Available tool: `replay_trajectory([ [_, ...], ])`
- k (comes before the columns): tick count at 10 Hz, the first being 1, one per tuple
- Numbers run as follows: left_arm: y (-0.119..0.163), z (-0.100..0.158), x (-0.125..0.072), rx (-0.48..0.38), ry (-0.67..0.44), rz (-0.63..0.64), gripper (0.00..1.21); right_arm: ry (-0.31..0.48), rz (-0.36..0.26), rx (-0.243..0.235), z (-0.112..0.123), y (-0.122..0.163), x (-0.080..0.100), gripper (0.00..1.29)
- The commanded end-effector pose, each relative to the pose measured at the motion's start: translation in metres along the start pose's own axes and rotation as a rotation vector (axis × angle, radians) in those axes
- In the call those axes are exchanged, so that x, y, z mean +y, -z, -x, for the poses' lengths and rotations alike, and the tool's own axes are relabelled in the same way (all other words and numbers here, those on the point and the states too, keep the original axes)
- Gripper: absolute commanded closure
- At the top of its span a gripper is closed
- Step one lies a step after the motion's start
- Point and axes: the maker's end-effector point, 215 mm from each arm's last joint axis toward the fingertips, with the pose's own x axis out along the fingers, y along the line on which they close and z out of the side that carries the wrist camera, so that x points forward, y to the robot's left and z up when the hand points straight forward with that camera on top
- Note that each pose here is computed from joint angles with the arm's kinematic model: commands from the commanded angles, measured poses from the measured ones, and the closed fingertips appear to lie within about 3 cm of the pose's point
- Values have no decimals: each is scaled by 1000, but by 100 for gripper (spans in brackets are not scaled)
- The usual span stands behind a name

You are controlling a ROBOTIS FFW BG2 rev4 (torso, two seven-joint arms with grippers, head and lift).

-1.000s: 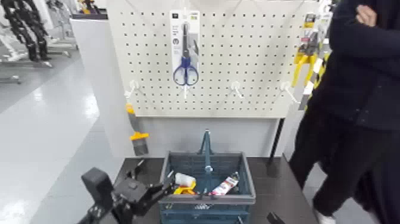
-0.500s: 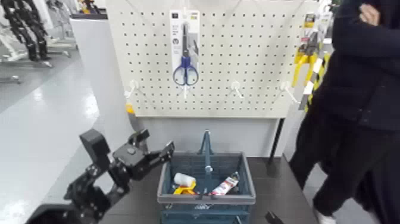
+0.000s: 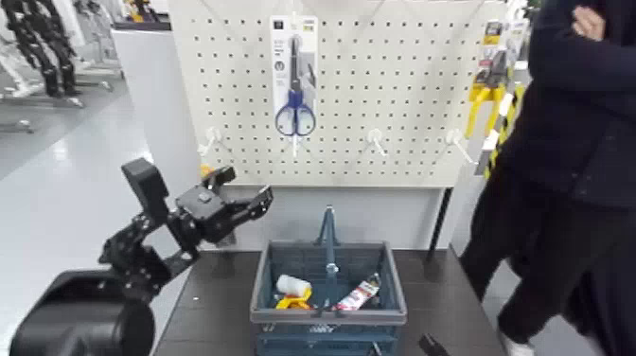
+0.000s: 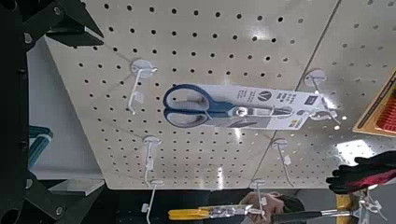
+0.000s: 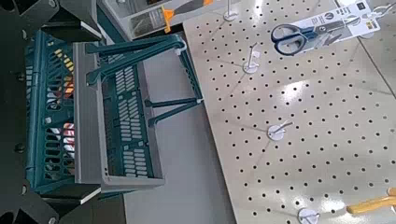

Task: Put the blue scissors into the crate.

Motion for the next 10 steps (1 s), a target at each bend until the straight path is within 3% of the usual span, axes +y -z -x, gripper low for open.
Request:
replay_trajectory([
  [1,-18,-25,4,-16,50,-20,22,-6,-2,-1,-2,0,3,16],
  [7,-62,-70,10,-74,127,-85,22,-15,-7,-2,-3,0,5,16],
  [10,-69,-87,12,-78,150,-105,22,-18,-8,-2,-4,0,5,16],
])
